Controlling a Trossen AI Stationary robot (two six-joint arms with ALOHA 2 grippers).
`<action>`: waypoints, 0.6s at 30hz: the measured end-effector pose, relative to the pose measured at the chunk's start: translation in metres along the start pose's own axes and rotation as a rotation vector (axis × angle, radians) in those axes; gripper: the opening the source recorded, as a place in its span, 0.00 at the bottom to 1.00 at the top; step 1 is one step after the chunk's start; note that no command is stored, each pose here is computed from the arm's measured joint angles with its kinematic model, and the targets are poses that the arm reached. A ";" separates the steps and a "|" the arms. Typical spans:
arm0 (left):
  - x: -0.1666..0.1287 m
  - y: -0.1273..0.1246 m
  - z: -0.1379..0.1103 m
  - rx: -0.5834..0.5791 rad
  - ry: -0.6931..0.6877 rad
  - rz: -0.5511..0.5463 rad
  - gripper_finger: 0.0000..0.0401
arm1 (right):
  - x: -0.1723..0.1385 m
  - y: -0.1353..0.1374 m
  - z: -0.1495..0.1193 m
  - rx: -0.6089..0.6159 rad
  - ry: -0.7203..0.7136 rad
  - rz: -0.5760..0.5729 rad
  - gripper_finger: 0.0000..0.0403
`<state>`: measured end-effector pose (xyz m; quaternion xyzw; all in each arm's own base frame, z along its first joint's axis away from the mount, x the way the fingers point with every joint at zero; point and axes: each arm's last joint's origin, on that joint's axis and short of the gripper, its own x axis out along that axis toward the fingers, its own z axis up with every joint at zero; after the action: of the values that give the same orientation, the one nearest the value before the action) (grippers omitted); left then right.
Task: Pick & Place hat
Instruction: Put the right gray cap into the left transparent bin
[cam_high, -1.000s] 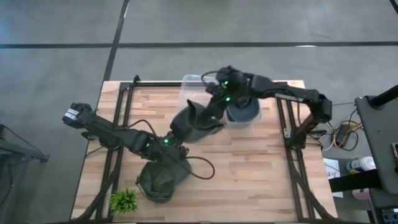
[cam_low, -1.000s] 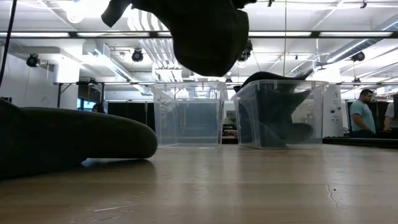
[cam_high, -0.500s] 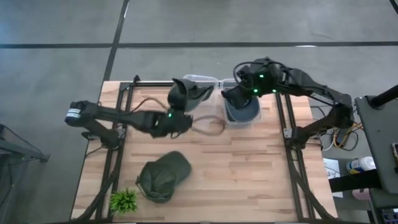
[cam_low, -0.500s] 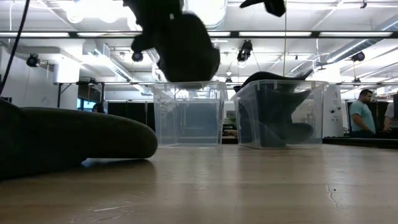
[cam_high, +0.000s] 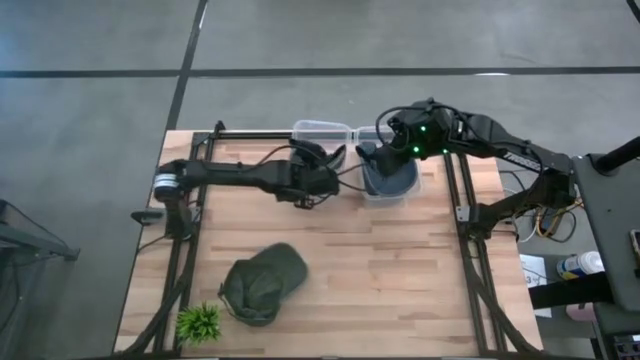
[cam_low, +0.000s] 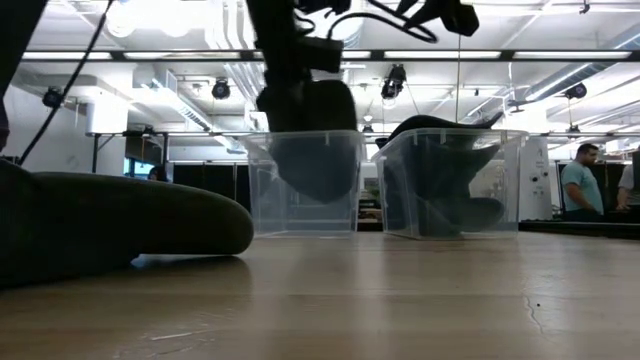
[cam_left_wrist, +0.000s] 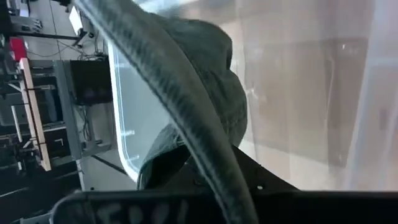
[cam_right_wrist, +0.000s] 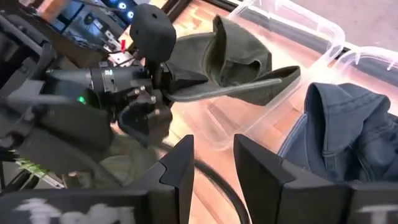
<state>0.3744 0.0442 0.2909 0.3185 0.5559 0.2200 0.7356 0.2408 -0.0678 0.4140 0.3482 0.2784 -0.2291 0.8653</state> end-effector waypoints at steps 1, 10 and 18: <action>0.002 0.000 0.005 -0.006 -0.004 -0.001 0.02 | 0.001 -0.001 -0.001 0.001 0.002 -0.007 0.27; 0.005 -0.005 0.010 -0.055 0.013 -0.155 0.02 | 0.005 -0.004 -0.005 -0.010 0.020 -0.028 0.27; 0.003 -0.006 0.013 -0.150 -0.030 -0.249 0.14 | 0.006 -0.005 -0.004 -0.033 0.004 -0.050 0.27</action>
<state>0.3873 0.0390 0.2865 0.1944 0.5620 0.1634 0.7872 0.2405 -0.0695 0.4055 0.3273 0.2924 -0.2456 0.8643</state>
